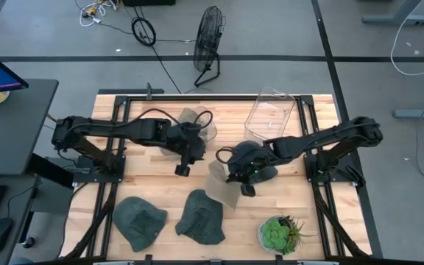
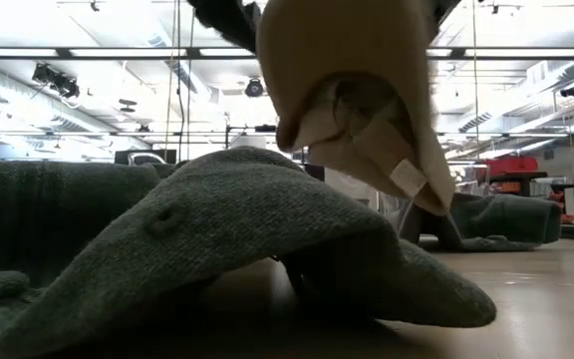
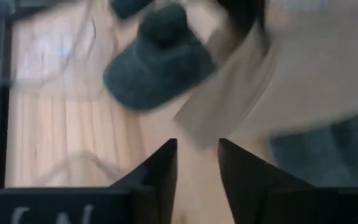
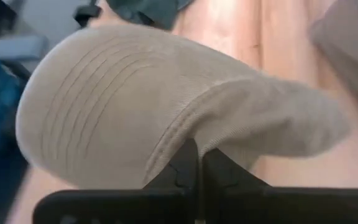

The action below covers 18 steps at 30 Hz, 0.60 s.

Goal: Pick & Place hat
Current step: Put the brown cap into the left transparent bin

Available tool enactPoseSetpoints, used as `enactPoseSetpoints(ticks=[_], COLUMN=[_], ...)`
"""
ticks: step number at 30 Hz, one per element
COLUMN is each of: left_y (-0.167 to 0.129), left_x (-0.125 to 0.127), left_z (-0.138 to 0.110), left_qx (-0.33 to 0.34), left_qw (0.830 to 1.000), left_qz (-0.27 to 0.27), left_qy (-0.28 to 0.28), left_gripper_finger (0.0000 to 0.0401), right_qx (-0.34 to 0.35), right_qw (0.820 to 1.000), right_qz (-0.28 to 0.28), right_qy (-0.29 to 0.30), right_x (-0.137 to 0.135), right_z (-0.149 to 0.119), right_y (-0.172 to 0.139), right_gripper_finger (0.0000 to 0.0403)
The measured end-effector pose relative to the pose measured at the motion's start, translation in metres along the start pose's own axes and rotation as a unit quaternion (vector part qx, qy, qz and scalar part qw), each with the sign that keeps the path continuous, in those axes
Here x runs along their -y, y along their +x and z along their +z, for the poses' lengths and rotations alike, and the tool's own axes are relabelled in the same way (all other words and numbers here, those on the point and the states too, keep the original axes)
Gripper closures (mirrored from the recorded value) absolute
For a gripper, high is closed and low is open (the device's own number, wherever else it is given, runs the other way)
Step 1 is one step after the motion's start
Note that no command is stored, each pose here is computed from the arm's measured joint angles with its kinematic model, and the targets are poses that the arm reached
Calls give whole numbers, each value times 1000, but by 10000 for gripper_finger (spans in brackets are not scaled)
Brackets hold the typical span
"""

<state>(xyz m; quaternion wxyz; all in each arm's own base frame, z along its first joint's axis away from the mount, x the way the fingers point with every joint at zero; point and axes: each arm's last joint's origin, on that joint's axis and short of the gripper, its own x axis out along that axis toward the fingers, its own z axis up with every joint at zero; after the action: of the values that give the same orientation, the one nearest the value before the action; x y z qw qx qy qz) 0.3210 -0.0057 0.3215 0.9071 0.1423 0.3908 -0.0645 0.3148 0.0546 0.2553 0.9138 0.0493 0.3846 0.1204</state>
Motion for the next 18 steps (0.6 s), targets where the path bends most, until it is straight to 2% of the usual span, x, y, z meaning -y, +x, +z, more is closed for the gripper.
enactPoseSetpoints(ticks=[6,10,13,18], left_y=[11,27,39,51], left_x=[3,4,3,4], left_z=[5,7,7,5], left_qx=[32,34,36,23], left_qw=[997,997,997,997], left_qz=[-64,-69,-68,-73], left_qy=[0,-1,-6,-27], left_gripper_finger=[231,215,211,211], right_qx=[7,42,60,41], right_qw=[992,981,977,979], right_qz=[-16,-35,-38,-35], right_qy=[-124,-185,-201,-198], right_x=[2,3,2,2], right_z=[1,8,12,8], right_y=[9,9,8,8], right_gripper_finger=[396,395,395,395])
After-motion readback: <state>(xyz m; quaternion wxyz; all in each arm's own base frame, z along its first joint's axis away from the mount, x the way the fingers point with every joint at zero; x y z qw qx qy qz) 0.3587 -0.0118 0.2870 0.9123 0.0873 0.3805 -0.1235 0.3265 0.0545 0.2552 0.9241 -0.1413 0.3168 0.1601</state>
